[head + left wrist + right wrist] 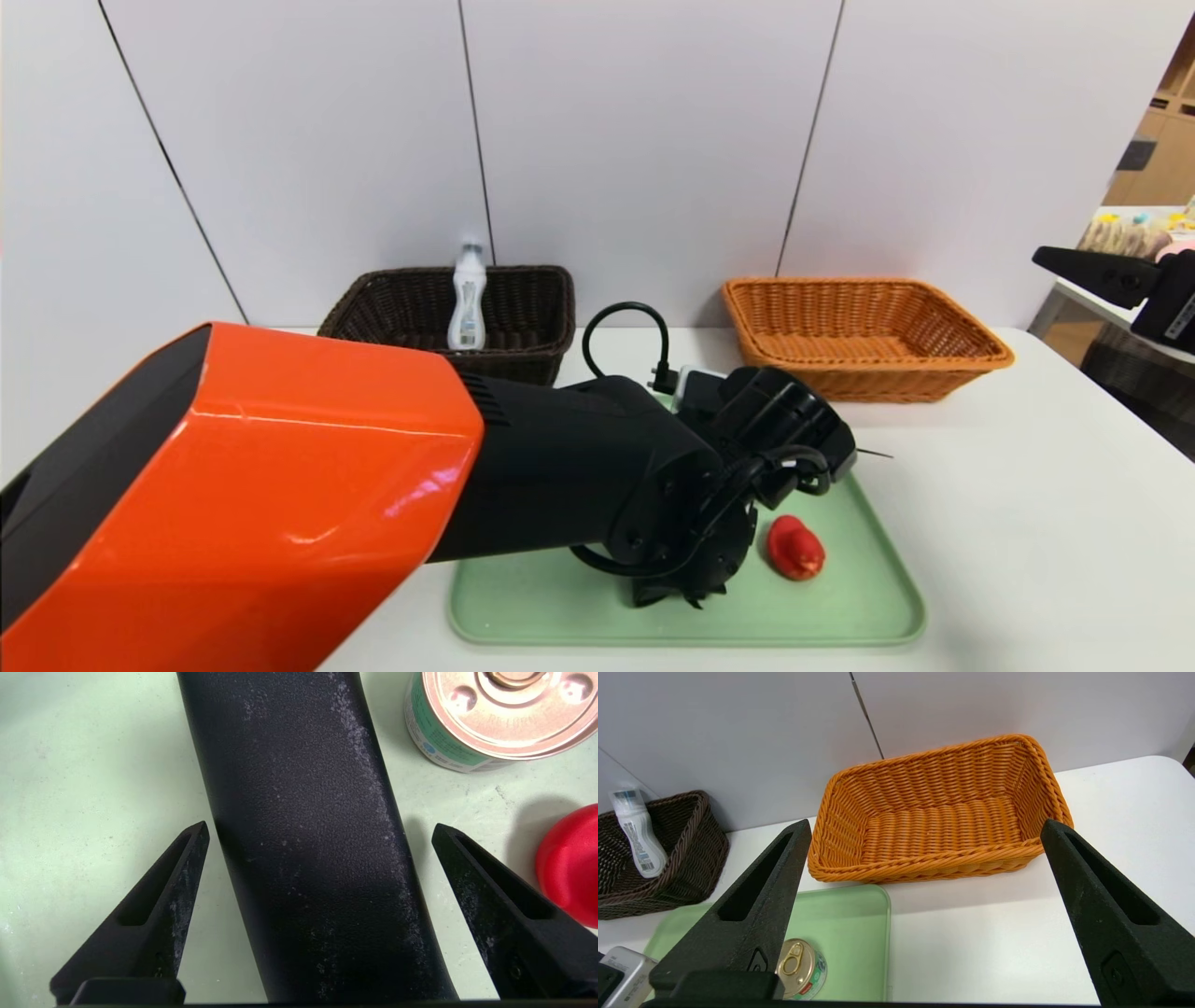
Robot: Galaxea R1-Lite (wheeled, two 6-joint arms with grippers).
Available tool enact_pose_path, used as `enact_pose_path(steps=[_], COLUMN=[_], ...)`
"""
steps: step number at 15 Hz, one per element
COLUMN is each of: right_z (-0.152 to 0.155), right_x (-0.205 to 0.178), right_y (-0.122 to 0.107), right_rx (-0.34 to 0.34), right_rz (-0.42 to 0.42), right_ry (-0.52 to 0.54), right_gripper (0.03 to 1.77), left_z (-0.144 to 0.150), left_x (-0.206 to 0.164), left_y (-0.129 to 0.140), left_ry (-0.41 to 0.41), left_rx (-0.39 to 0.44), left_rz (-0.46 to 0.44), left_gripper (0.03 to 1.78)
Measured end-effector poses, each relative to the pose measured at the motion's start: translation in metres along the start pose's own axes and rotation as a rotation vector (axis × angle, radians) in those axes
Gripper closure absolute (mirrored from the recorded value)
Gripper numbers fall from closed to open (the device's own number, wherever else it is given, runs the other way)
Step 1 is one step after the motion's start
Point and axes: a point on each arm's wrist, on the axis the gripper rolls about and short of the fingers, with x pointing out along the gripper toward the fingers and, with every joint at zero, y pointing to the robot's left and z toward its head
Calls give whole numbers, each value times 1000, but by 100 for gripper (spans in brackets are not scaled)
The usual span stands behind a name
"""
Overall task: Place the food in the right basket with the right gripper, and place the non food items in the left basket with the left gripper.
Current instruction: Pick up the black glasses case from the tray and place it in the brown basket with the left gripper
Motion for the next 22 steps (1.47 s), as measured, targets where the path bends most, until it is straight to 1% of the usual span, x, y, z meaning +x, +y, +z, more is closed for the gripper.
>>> enact_pose_path(steps=[20, 21, 22], right_z=[-1, -1, -1], right_x=[-6, -6, -6], right_y=[0, 0, 0], right_rx=[0, 0, -1], right_rz=[4, 8, 11], right_ry=[-7, -6, -4], right_gripper=[9, 9, 9], left_z=[-8, -8, -7], left_x=[11, 11, 11], left_y=[-3, -4, -4], left_ry=[24, 22, 22], left_rx=[-1, -3, -12], left_rz=[18, 16, 15], left_gripper=[12, 22, 40])
